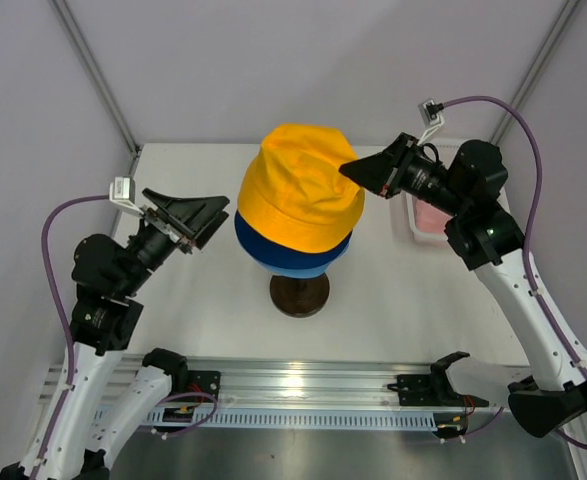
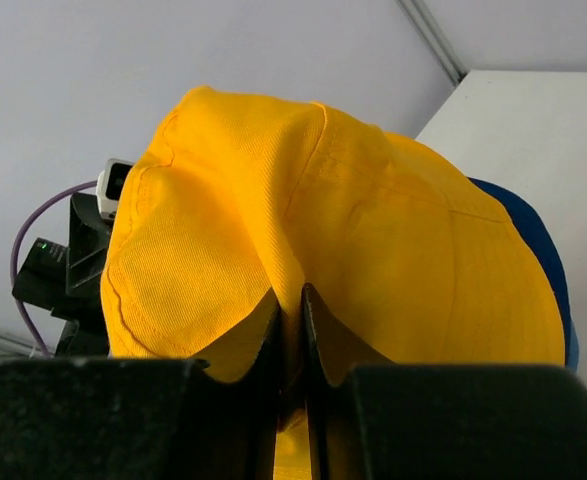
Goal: Stack the hats
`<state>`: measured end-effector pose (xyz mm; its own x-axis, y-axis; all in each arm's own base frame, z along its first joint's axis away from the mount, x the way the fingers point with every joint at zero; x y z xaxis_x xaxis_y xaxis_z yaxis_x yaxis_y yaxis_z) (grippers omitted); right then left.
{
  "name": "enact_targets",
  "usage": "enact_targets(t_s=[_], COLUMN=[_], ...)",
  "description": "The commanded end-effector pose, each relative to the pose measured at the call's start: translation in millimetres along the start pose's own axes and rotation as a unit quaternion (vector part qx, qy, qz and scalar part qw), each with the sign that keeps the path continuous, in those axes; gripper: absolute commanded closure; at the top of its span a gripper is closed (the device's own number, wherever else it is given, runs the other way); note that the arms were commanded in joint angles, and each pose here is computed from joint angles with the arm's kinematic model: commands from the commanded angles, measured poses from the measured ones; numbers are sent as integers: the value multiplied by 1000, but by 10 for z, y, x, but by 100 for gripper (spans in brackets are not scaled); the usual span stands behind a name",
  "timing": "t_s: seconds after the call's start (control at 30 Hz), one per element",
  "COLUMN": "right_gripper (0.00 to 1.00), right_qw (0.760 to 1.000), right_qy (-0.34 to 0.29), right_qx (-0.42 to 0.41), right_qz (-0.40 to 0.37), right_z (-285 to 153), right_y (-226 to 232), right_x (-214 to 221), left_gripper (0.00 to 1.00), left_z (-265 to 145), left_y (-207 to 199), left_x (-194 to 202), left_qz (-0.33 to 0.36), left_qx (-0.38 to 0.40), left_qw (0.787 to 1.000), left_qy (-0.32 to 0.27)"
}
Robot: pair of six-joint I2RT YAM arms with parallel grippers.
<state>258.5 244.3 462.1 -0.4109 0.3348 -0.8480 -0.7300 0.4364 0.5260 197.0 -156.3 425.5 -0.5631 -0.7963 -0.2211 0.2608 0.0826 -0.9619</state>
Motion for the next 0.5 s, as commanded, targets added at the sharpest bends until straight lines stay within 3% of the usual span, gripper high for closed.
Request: enact_targets(t_s=[0.0, 0.4, 0.47], right_gripper=[85, 82, 81], right_qw=[999, 997, 997], right_qy=[-26, -40, -41], right_qx=[24, 57, 59], right_qz=[-32, -39, -39], right_z=[-106, -218, -233], right_y=[11, -55, -61], right_x=[-77, -75, -70], left_gripper=[6, 18, 26], left_z=[-100, 236, 273], left_y=[-228, -152, -138], left_x=[105, 265, 271], left_qz=[-42, -85, -91], left_qx=[37, 16, 15], left_qw=[998, 994, 994], left_qy=[20, 67, 64])
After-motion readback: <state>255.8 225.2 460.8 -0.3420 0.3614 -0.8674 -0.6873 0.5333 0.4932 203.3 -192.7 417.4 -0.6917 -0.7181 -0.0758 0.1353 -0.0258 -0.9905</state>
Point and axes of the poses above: each gripper's point midway between its finger pads, its own z axis out along the fingers, its own y axis along the line the jaws close on, x = y × z, the point moved 1 cm from there along -z, back along the fingers, and after that the axes turned 10 degrees about -z, right-handed, at the moved point
